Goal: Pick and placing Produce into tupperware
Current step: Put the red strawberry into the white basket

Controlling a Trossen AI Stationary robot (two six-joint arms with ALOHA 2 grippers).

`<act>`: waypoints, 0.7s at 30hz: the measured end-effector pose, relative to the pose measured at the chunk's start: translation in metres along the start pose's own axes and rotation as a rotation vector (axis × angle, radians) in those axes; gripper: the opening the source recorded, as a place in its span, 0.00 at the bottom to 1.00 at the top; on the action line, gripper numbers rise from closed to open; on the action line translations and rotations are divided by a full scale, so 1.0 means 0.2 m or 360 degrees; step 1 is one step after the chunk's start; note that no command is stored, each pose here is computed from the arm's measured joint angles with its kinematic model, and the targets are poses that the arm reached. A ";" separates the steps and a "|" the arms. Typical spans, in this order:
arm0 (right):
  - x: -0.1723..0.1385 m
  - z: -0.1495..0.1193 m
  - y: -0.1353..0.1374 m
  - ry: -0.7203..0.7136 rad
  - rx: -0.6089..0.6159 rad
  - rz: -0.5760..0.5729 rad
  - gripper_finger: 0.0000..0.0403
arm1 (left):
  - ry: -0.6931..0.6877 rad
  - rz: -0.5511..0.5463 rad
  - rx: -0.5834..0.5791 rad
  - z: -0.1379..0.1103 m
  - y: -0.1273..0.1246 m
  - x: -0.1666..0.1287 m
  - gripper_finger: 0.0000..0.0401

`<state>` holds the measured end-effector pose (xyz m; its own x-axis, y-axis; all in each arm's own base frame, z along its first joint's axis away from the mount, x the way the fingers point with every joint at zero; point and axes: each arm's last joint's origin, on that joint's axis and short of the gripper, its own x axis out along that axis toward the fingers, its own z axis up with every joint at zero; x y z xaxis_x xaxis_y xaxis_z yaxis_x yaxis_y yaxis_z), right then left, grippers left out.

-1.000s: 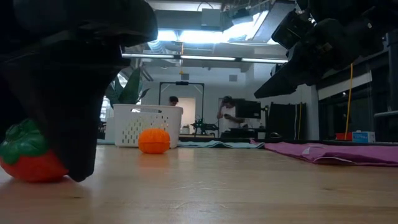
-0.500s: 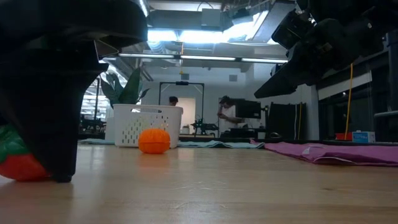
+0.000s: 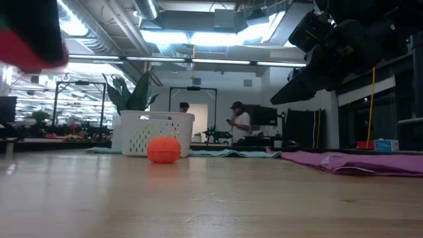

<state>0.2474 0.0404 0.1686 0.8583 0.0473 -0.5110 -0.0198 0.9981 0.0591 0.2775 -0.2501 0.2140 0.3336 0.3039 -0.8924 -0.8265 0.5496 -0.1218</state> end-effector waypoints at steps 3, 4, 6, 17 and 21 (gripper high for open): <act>0.00 0.00 0.00 0.0000 0.0000 0.0000 0.53 | -0.0166 -0.0057 0.0058 -0.02 0.02 -0.06 0.42; 0.00 0.00 0.00 0.0000 0.0000 0.0000 0.53 | -0.0238 -0.0075 0.0078 -0.04 0.03 -0.07 0.42; 0.00 0.00 0.00 -0.0001 0.0000 0.0000 0.53 | -0.0390 -0.0121 0.0124 -0.07 0.04 -0.10 0.42; 0.00 0.00 0.00 -0.0001 0.0037 0.0000 0.53 | -0.1178 -0.0420 0.0295 -0.23 0.12 -0.14 0.42; 0.00 0.00 0.00 -0.0002 0.0038 0.0000 0.53 | -0.1365 -0.0493 0.0318 -0.28 0.16 -0.06 0.42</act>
<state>0.2475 0.0404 0.1686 0.8589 0.0474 -0.5100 -0.0077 0.9968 0.0796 0.2213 -0.2789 0.1965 0.8127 0.5484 -0.1970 -0.5779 0.8017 -0.1527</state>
